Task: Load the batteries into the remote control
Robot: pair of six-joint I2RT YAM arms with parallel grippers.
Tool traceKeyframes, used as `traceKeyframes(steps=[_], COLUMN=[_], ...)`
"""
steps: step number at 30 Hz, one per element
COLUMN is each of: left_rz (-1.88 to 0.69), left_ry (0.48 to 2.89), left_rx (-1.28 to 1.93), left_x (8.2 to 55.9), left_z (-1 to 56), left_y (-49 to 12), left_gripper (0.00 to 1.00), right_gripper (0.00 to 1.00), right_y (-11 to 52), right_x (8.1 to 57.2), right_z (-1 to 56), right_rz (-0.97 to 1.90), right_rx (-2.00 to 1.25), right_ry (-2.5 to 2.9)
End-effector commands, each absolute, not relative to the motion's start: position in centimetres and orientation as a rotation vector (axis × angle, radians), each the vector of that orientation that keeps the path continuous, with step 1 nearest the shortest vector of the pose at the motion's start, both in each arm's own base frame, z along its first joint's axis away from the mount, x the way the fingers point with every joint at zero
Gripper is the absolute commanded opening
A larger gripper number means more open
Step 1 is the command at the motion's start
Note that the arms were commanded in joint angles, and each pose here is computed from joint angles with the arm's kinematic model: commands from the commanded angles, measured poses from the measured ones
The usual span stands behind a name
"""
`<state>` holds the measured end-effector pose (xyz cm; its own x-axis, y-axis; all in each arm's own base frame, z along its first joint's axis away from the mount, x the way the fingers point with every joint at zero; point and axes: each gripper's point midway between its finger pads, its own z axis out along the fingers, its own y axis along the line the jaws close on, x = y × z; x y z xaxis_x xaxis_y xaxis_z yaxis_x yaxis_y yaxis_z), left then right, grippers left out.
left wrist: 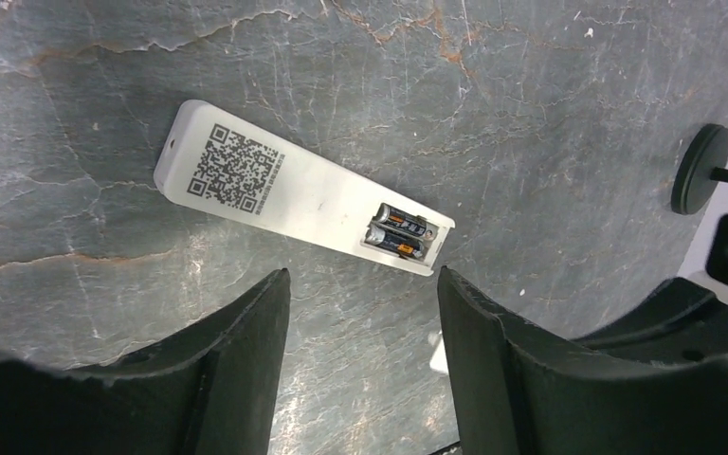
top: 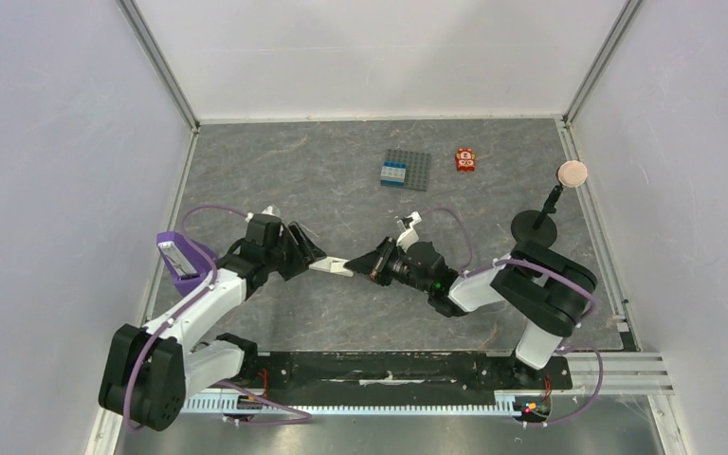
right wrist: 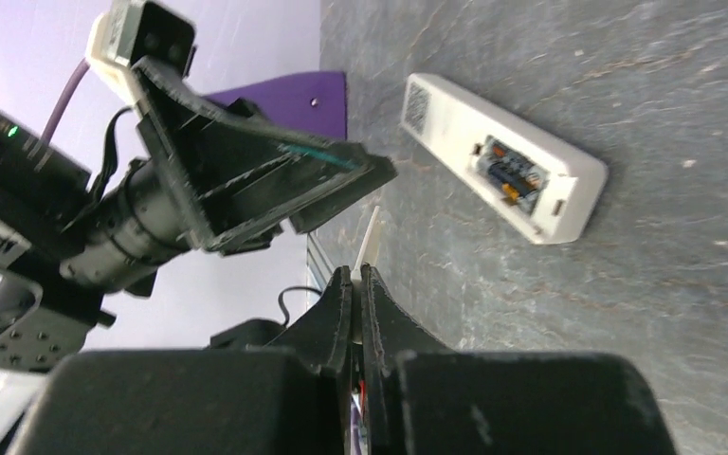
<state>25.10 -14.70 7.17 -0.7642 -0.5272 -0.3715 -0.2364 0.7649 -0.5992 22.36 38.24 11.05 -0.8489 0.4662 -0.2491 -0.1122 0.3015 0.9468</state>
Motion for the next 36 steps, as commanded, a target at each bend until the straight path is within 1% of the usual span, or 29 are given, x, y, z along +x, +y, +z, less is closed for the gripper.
traceKeyframes(steps=[1,6,10,20,27,36], left_rz=[-0.688,-0.72,-0.784,-0.88,-0.925,-0.999], left_ry=[2.387,2.393,2.403,2.42,2.435,2.445], left_rx=[-0.502,-0.492,-0.478,-0.45,-0.454,-0.442], left_x=[26.2,26.2,26.1,26.0,25.8,26.0], left_z=[7.3,7.2,7.0,6.7,6.2,6.1], left_y=[-14.2,-14.6,-15.5,-16.9,-17.4,-18.5], left_gripper=[0.63,0.58,0.58,0.57,0.53,0.49], right_gripper=[0.0,0.0,0.0,0.0,0.0,0.07], right_y=[37.9,37.1,37.2,36.7,36.1,35.3], right_x=[24.5,25.9,26.2,26.1,25.6,24.7], right_z=[11.4,9.8,8.3,5.4,3.3,1.1], right_rz=[1.603,1.544,1.544,1.486,1.463,1.391], right_rx=[0.476,0.551,0.606,0.656,0.74,0.795], right_ry=[1.988,1.975,1.996,2.078,2.136,2.23])
